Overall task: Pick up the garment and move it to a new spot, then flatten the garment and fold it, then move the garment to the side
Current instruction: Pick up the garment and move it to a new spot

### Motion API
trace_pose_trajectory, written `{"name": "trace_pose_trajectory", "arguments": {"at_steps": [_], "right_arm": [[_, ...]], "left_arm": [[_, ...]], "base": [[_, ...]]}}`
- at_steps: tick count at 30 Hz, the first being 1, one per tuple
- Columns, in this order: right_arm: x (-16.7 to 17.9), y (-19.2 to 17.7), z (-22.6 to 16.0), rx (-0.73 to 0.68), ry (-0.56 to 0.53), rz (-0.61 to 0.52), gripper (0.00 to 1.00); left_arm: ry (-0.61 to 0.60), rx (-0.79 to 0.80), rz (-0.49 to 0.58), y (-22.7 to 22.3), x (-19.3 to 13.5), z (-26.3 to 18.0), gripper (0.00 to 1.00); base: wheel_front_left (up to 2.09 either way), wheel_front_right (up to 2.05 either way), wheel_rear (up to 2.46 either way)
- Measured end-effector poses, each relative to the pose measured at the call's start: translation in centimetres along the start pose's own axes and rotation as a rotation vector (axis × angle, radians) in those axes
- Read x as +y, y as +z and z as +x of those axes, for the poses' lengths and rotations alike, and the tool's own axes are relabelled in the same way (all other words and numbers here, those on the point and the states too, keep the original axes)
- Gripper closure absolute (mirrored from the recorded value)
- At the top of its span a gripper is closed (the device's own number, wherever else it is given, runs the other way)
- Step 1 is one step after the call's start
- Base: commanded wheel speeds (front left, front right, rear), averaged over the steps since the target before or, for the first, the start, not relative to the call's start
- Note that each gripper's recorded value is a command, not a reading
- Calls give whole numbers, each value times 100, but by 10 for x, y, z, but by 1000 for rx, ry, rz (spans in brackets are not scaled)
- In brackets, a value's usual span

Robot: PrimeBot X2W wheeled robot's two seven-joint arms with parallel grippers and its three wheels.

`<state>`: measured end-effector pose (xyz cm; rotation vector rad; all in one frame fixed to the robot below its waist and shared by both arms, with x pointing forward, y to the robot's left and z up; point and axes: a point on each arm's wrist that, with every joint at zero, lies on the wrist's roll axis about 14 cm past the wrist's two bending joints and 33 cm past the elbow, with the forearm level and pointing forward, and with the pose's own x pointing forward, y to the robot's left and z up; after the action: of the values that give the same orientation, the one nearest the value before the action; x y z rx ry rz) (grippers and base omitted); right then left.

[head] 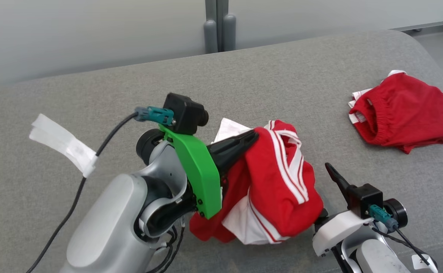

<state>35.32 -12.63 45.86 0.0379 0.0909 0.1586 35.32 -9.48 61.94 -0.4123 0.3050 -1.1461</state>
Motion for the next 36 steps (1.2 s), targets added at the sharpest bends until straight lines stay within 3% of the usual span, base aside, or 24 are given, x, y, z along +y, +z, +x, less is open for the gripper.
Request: {"name": "trace_pose_trajectory", "arguments": {"at_steps": [7, 15, 19, 23, 25, 26, 36], "right_arm": [[-11, -2, -19, 2, -57, 13, 0], [-28, -7, -38, 12, -126, 22, 0], [-13, -5, -36, 8, -78, 20, 0], [8, -8, -35, 19, 3, 18, 0], [22, -10, -35, 25, 56, 13, 0], [28, -10, -35, 27, 76, 15, 0], [53, -14, -35, 43, 166, 17, 0]], "left_arm": [[167, 186, 30, -69, 41, 4, 100], [308, 142, 12, -78, 74, 11, 100], [319, 124, -6, -84, 77, 17, 100], [313, 72, 43, -76, 78, 28, 100], [317, 43, 57, -70, 81, 32, 53], [327, 34, 55, -69, 84, 33, 0], [321, 145, 52, -108, 86, 34, 0]], "base": [[0, 0, 0], [0, 0, 0], [0, 0, 0], [0, 0, 0], [0, 0, 0], [0, 0, 0], [0, 0, 0]]}}
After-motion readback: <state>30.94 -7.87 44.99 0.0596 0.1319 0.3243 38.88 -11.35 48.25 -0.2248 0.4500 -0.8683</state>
